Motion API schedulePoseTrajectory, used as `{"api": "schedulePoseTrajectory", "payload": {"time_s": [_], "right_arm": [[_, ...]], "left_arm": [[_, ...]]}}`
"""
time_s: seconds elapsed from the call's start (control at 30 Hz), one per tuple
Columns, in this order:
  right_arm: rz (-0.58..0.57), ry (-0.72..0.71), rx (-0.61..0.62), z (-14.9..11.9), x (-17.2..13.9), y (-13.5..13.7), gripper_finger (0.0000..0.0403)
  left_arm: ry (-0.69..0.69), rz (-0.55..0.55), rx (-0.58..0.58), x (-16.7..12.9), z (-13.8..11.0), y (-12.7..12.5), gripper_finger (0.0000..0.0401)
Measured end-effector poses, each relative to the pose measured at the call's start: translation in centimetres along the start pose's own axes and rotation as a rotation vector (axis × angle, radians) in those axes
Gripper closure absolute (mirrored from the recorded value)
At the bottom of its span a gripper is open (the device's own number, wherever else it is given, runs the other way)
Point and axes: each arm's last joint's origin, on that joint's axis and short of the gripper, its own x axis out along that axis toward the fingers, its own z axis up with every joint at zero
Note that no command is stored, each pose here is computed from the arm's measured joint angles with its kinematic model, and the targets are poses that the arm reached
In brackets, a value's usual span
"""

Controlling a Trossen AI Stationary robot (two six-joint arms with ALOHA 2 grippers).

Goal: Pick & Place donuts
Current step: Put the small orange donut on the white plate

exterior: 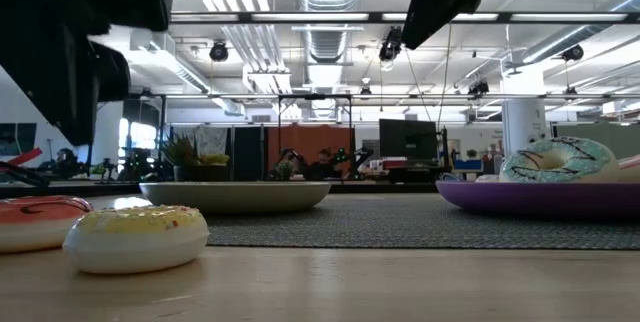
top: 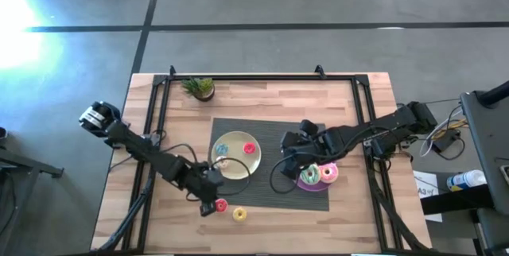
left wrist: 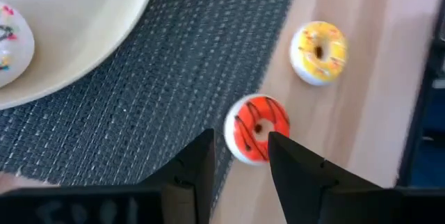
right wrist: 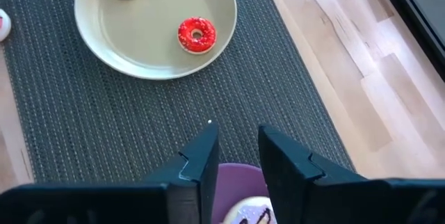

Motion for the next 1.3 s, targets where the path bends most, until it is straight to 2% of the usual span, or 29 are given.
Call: {"api": "schedulePoseTrajectory", "payload": {"time_s": [0.4, 0.63, 0.73, 0.97, 1.13, 1.3], "right_arm": [[0.006, 0.016, -0.034, -0.8, -0.5, 0.7, 0.0314], [0.006, 0.018, -0.038, -1.1, -0.5, 0.9, 0.0307], [0.004, 0.019, -0.039, -1.1, -0.5, 0.9, 0.031], [0.003, 0.02, -0.04, -1.1, -0.5, 0.9, 0.032], [0.0, 0.021, -0.044, -1.2, -0.4, 0.9, 0.0324], [-0.011, 0.014, -0.028, -1.2, -0.3, 0.8, 0.0318]], "left_arm": [[0.087, 0.055, 0.003, 4.2, 0.0, -1.3, 0.0293], [0.113, 0.092, -0.018, 5.7, 0.0, -1.5, 0.0293], [0.116, 0.098, -0.027, 5.8, 0.0, -1.4, 0.0305], [0.086, 0.099, -0.057, 4.0, 0.6, -1.1, 0.0392], [-0.018, 0.157, -0.07, 0.5, 3.0, 0.3, 0.0399], [-0.154, 0.214, -0.089, -2.1, 7.0, 4.1, 0.04]]}}
